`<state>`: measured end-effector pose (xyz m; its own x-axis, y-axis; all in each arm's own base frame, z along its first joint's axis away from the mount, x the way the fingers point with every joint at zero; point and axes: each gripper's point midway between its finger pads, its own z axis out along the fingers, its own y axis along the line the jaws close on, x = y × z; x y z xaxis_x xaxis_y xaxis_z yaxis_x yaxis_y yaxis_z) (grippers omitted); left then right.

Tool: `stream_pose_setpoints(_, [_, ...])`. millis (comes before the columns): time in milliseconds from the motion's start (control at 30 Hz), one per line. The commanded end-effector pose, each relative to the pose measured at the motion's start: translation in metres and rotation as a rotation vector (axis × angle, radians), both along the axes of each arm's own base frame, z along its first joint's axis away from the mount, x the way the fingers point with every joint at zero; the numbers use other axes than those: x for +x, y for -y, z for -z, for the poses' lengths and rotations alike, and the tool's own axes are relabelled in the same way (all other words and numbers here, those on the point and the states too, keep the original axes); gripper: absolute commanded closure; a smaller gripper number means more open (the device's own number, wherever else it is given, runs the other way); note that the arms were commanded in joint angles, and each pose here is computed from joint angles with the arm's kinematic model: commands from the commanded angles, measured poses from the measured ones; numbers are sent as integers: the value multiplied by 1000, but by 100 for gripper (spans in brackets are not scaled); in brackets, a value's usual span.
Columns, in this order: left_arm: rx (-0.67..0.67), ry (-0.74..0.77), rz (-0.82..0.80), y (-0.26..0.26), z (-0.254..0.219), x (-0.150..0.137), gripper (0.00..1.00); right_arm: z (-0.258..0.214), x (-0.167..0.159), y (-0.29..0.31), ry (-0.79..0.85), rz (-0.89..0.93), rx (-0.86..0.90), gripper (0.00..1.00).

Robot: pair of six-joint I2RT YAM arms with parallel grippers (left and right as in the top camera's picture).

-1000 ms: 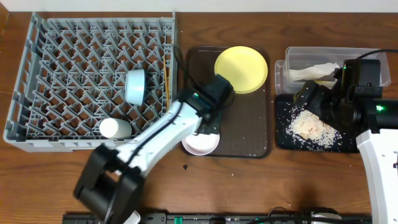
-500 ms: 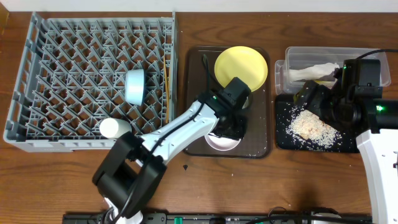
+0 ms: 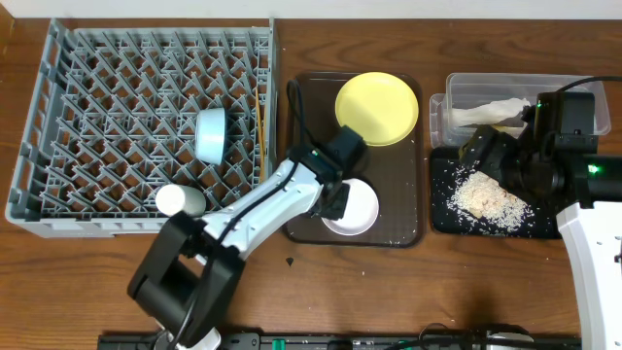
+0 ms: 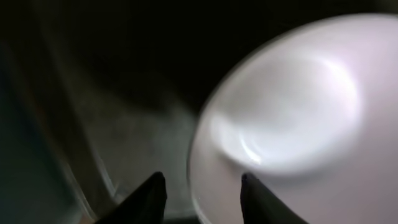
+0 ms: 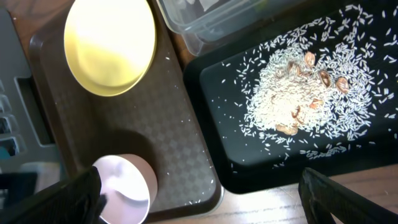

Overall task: Sort waste into correct bins and load items into the dishwasher
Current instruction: 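Reach left gripper to the pink bowl and grasp its rim, then carry the pink bowl into the dish rack and release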

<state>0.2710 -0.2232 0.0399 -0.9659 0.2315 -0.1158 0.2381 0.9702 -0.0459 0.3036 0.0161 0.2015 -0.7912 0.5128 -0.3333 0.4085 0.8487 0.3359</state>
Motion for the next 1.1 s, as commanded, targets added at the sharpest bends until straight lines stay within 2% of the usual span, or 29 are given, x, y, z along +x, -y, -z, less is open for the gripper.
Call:
stream_pose_setpoints(0, [41,-2,2,-9,24,-1,60,-4,2,0,11,1,4,1])
stream_pose_setpoints(33, [37,2,3,-8,25,1,64,-4,1,0,10,1,4,1])
stream_pose_setpoints(133, [22,18,3,-4,25,5,91,-4,1,0,10,1,4,1])
stream_pose_setpoints(300, [9,78,52,0,-11,15,93,-4,1,0,10,2,3,1])
stream_pose_setpoints(367, [54,154,40,-10,-38,26,93,-4,2,0,12,1,3,1])
stream_pose_setpoints(467, [221,371,0,-48,-100,51,92,-4,2,0,14,1,4,1])
stream_pose_setpoints(533, [385,531,-27,-81,-141,64,93,-4,2,0,14,1,3,1])
stream_pose_setpoints(633, [677,731,-73,-128,-198,72,92,-4,2,0,13,1,4,1])
stream_pose_setpoints(733, [949,836,-109,-161,-241,72,93,-4,2,0,13,1,3,1])
stream_pose_setpoints(833, [1134,793,-155,-201,-254,75,93,-5,4,0,25,1,3,1])
stream_pose_setpoints(1067, [1213,670,-401,-288,-248,79,93,-6,5,0,25,1,3,1])
